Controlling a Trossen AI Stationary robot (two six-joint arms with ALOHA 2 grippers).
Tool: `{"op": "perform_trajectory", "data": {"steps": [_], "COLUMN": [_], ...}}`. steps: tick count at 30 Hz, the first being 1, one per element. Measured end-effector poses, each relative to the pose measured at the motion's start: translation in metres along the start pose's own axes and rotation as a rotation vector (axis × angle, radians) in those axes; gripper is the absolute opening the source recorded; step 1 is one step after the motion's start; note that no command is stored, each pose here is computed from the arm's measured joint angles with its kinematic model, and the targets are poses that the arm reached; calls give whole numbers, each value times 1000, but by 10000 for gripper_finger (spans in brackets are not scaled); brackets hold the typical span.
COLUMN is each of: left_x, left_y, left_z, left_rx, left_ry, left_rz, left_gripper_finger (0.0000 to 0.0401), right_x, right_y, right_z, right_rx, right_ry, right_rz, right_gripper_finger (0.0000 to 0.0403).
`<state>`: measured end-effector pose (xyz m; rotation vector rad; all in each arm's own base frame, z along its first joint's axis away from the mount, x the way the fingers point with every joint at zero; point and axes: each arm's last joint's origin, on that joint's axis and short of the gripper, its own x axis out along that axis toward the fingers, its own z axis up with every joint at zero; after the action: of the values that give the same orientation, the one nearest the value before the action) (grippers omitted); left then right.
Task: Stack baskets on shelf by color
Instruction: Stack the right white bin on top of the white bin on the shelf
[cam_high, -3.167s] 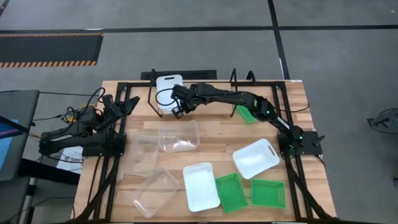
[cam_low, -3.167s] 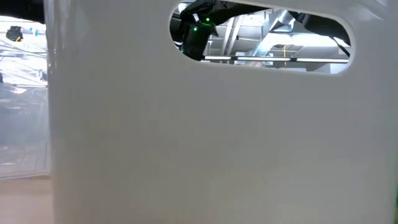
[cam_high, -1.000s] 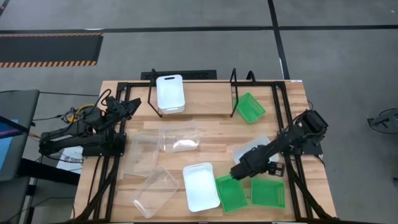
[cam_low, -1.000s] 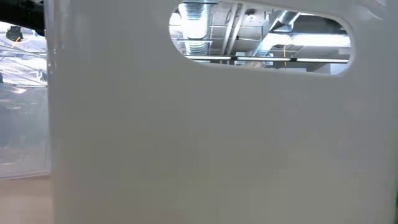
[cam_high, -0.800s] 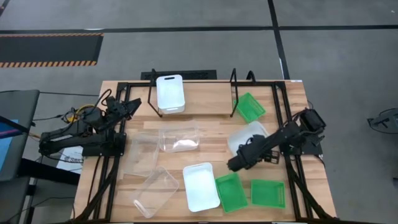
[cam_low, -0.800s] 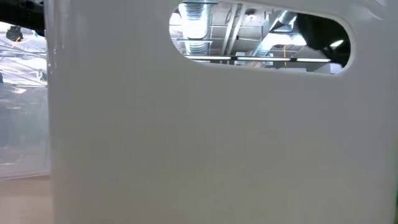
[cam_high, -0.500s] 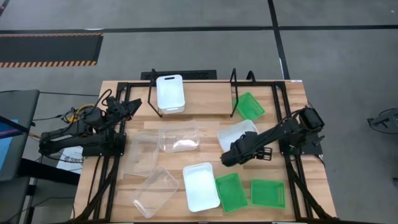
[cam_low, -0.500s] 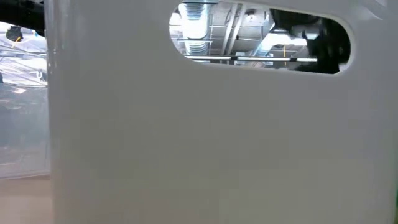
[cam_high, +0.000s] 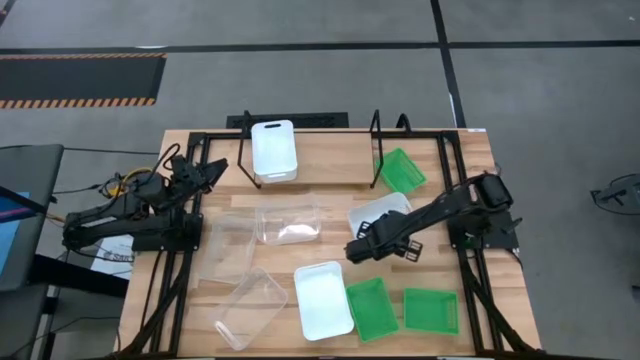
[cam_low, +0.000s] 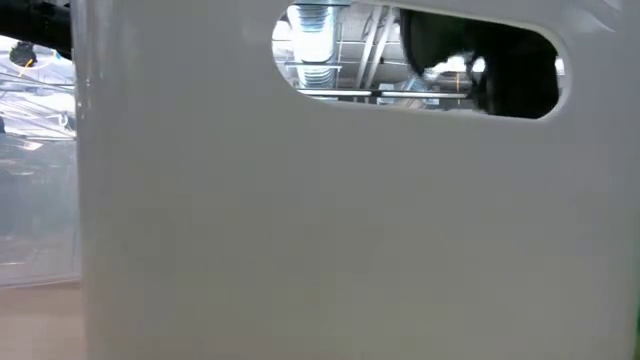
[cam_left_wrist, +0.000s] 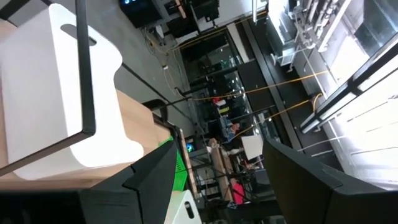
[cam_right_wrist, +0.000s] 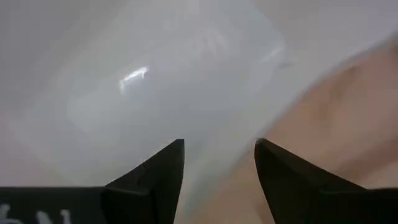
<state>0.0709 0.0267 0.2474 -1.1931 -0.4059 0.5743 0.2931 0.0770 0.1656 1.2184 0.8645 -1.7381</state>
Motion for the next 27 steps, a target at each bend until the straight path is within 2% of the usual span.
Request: {"op": "perform_trajectory", "data": {"steps": [4, 7, 9, 13, 14, 20, 23, 27], "left_x": [0, 0, 0, 0, 0, 0, 0, 0], "left_y": [0, -1, 0, 0, 0, 0, 0, 1], "left_z": [0, 0, 0, 0, 0, 0, 0, 0], "left_rx": [-3, -6, -6, -4, -4, 3, 6, 11], "left_ry": [-1, -2, -1, 0, 0, -1, -4, -6], "left_rz": [-2, -6, -5, -2, -2, -1, 3, 12], "left_gripper_finger": [228, 228, 228, 228, 228, 228, 228, 228], "right_x": [14, 15, 13, 7, 4, -19, -39, -83], "right_y": [10, 10, 8, 0, -1, -17, -28, -31], "right_z": [-4, -4, -2, 0, 0, 4, 14, 31], "right_rx": [26, 28, 32, 7, -11, -28, -35, -95], "right_ry": [49, 49, 50, 46, 55, 102, 88, 83], "right_rz": [39, 33, 23, 12, 20, 50, 67, 282], "right_gripper_finger": [209, 182, 146, 35, 19, 6, 5, 3]}}
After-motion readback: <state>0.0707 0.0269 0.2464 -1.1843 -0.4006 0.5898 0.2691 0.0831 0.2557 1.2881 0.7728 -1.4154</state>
